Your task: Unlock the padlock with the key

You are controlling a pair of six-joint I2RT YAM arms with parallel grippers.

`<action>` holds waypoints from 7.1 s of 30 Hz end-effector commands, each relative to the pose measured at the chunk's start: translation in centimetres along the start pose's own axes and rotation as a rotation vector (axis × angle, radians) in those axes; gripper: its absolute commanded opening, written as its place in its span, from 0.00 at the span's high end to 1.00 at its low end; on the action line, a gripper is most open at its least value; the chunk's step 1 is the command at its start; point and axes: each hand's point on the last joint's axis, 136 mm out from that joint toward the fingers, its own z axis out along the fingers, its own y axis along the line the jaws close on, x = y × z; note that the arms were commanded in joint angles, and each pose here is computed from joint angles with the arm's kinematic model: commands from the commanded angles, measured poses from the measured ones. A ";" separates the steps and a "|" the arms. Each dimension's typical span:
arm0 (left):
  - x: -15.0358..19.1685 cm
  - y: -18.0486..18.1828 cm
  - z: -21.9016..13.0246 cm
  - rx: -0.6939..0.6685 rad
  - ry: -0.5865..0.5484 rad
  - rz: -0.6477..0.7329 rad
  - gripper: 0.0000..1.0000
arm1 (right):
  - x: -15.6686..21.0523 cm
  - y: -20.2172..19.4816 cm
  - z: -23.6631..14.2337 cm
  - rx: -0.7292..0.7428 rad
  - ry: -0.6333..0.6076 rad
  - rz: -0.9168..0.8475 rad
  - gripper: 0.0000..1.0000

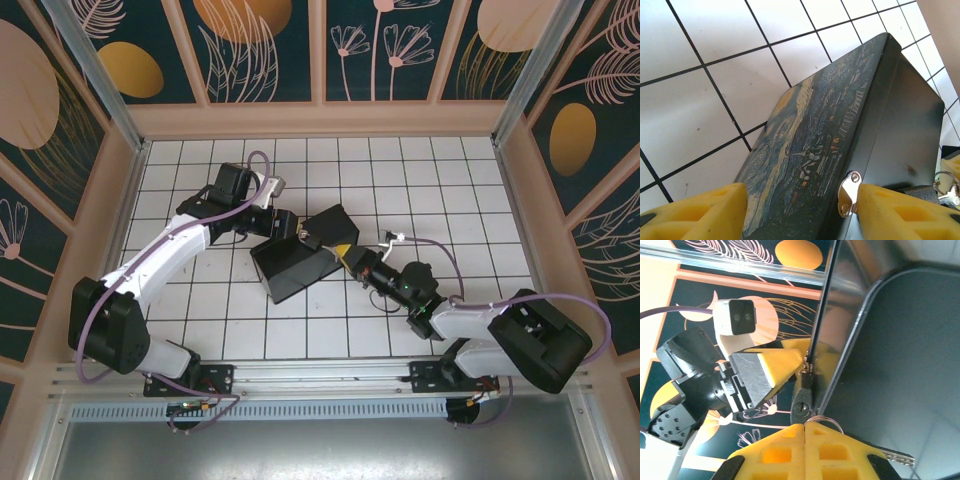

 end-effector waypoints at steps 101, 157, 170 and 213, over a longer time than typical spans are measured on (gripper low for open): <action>-3.5 -1.8 -2.6 -0.037 -0.135 0.041 0.42 | -1.5 2.3 0.3 0.461 0.131 -0.500 0.63; -0.6 2.4 -0.8 -0.036 -0.097 -0.088 0.42 | 4.8 3.7 3.8 0.226 0.236 -2.210 0.70; 0.0 2.3 -0.8 -0.026 -0.078 -0.072 0.44 | 4.0 3.0 4.4 0.251 0.266 -2.207 0.76; 0.6 1.2 -1.1 0.026 -0.069 -0.040 0.48 | 1.9 1.4 5.1 0.407 0.291 -2.042 0.96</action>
